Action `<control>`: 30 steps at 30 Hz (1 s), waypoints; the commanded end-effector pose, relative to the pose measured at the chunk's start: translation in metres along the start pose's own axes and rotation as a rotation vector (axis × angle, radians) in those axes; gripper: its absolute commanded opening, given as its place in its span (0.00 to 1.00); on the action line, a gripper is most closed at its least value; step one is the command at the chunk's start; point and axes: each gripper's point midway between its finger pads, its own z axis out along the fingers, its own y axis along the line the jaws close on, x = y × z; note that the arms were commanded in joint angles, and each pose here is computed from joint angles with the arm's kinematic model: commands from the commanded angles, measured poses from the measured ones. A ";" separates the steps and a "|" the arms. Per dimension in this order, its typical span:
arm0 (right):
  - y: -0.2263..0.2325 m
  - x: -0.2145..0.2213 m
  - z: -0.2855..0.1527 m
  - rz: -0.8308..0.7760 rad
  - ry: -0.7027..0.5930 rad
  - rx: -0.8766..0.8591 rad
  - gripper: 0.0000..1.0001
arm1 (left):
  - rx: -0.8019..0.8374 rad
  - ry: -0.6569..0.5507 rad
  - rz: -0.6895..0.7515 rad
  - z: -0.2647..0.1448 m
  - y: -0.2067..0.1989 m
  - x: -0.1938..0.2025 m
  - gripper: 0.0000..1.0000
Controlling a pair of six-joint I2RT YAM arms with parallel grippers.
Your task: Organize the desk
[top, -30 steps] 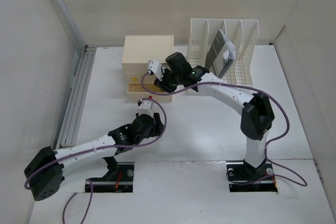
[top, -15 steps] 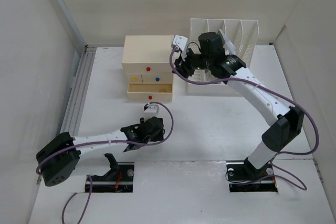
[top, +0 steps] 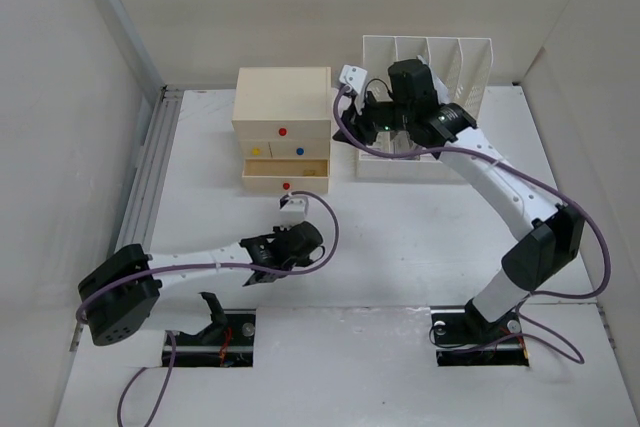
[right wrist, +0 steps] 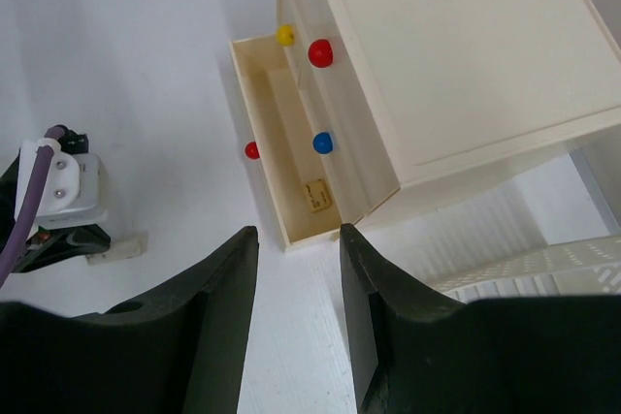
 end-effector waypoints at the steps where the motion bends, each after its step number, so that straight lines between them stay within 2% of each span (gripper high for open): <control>1: 0.003 -0.033 -0.023 -0.041 -0.093 0.004 0.44 | -0.011 -0.088 -0.038 -0.009 -0.009 -0.030 0.04; 5: 0.006 -0.037 -0.031 -0.037 -0.110 -0.003 0.44 | -0.011 -0.136 -0.003 -0.013 -0.021 -0.054 0.04; 8: 0.000 -0.033 -0.033 -0.021 -0.110 0.004 0.46 | -0.035 -0.102 0.033 -0.006 -0.019 -0.045 0.06; 9: 0.002 -0.033 -0.033 -0.022 -0.114 -0.005 0.46 | -0.028 -0.094 0.034 -0.005 -0.022 -0.045 0.17; 10: 0.002 -0.033 -0.033 -0.022 -0.114 -0.006 0.46 | -0.028 -0.094 0.034 -0.005 -0.022 -0.045 0.23; 13: 0.000 -0.033 -0.034 -0.019 -0.116 -0.005 0.46 | -0.044 -0.079 0.026 -0.004 -0.014 -0.036 0.38; 15: 0.000 -0.033 -0.034 -0.019 -0.116 -0.005 0.46 | -0.032 -0.078 0.013 -0.007 -0.013 -0.035 0.45; 30: 0.001 -0.033 -0.036 -0.009 -0.125 -0.023 0.46 | -0.039 0.019 0.016 0.003 -0.001 0.002 0.43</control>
